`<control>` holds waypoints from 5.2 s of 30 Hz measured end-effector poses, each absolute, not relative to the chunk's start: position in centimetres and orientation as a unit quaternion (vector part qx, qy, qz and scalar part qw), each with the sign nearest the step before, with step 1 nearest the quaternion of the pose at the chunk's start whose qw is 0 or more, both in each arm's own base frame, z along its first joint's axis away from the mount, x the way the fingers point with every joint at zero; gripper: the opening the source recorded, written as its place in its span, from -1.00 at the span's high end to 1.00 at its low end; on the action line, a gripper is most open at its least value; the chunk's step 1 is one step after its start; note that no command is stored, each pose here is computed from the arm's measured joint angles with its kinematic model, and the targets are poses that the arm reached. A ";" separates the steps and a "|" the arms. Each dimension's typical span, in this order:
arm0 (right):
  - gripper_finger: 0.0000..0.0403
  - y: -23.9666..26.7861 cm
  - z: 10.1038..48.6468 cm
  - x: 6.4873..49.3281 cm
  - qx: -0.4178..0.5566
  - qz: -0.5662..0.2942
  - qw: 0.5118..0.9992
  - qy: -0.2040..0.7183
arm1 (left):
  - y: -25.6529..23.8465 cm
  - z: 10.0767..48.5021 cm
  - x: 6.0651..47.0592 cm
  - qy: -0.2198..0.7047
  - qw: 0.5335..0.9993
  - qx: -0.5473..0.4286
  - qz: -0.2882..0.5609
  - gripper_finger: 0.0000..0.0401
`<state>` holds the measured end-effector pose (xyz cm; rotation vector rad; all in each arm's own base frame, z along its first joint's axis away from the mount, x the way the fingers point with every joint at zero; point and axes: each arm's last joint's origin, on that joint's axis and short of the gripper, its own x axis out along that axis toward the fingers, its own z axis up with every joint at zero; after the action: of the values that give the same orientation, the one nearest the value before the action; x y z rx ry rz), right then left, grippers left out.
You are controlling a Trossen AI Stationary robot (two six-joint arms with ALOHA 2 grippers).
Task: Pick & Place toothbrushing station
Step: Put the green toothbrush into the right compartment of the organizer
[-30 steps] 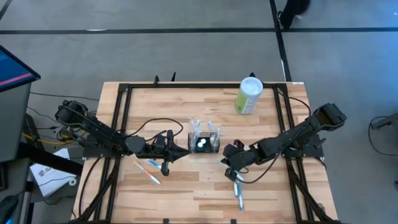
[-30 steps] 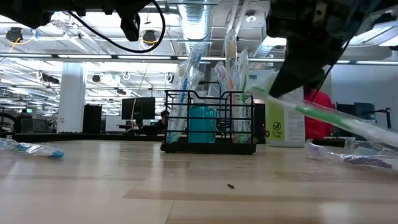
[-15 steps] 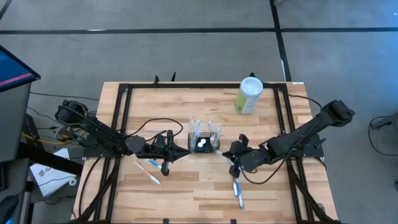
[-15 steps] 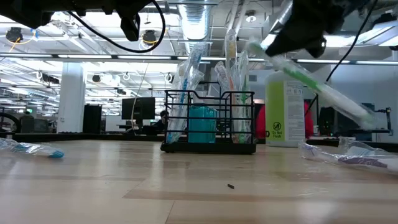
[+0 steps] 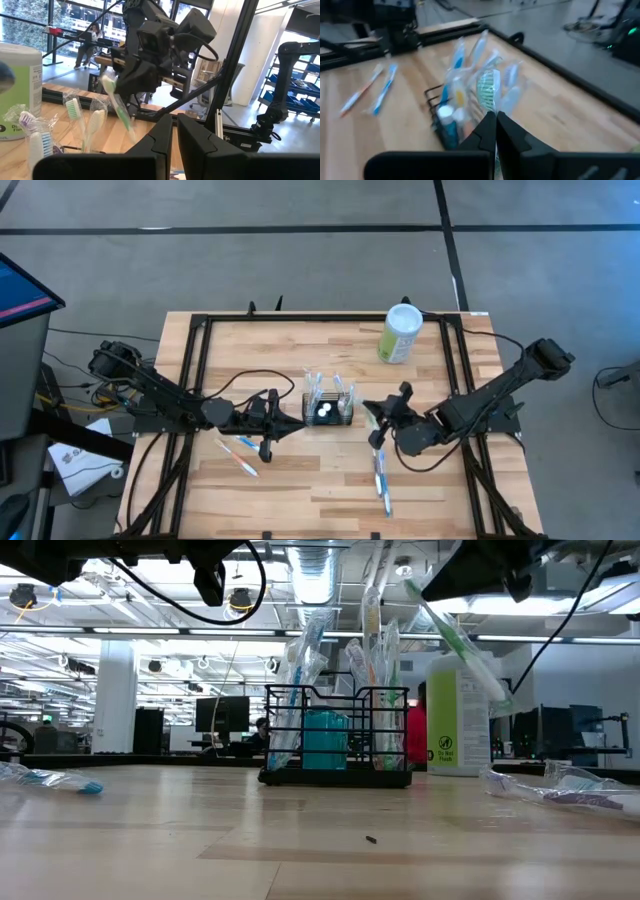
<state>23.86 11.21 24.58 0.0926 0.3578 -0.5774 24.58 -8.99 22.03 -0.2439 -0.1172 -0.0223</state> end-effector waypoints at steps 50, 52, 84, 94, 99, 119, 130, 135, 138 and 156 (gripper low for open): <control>1.00 4.1 25.1 22.5 0.009 -0.271 0.963 0.001 | -9.0 22.0 24.6 -0.059 0.991 -0.123 -0.005 0.89; 1.00 4.0 25.1 22.5 0.011 -0.264 0.964 -0.001 | -9.0 22.0 24.6 -0.059 0.991 -0.123 -0.005 0.89; 1.00 3.1 22.4 26.3 0.011 -0.197 0.980 -0.029 | -9.0 22.0 24.6 -0.059 0.990 -0.130 -0.006 0.89; 1.00 3.1 20.6 26.0 0.015 -0.197 0.980 -0.010 | -9.0 22.0 24.6 -0.059 0.990 -0.129 -0.006 0.89; 1.00 3.0 19.3 24.0 0.035 -0.195 0.979 -0.047 | -9.0 22.0 24.6 -0.058 0.990 -0.129 -0.006 0.89; 1.00 3.9 15.8 24.2 0.042 -0.187 0.980 -0.051 | -8.8 22.0 24.6 -0.059 0.990 -0.127 0.002 0.89; 1.00 4.1 13.2 24.9 0.059 -0.184 0.980 -0.046 | -8.8 22.0 24.6 -0.059 0.990 -0.127 0.002 0.89; 1.00 4.1 12.9 25.0 0.072 -0.183 0.979 -0.046 | -8.8 22.0 24.6 -0.059 0.990 -0.127 0.001 0.89; 1.00 4.1 12.9 25.0 0.070 -0.183 0.979 -0.046 | -8.8 22.0 24.6 -0.059 0.990 -0.127 0.002 0.89; 1.00 4.9 14.2 24.3 0.058 -0.212 0.975 -0.025 | -8.8 21.9 24.6 -0.055 0.991 -0.125 0.001 0.89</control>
<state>24.33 4.91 14.23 0.1166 -0.0511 -0.4280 24.64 -8.79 21.93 -0.2517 -0.1105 0.0024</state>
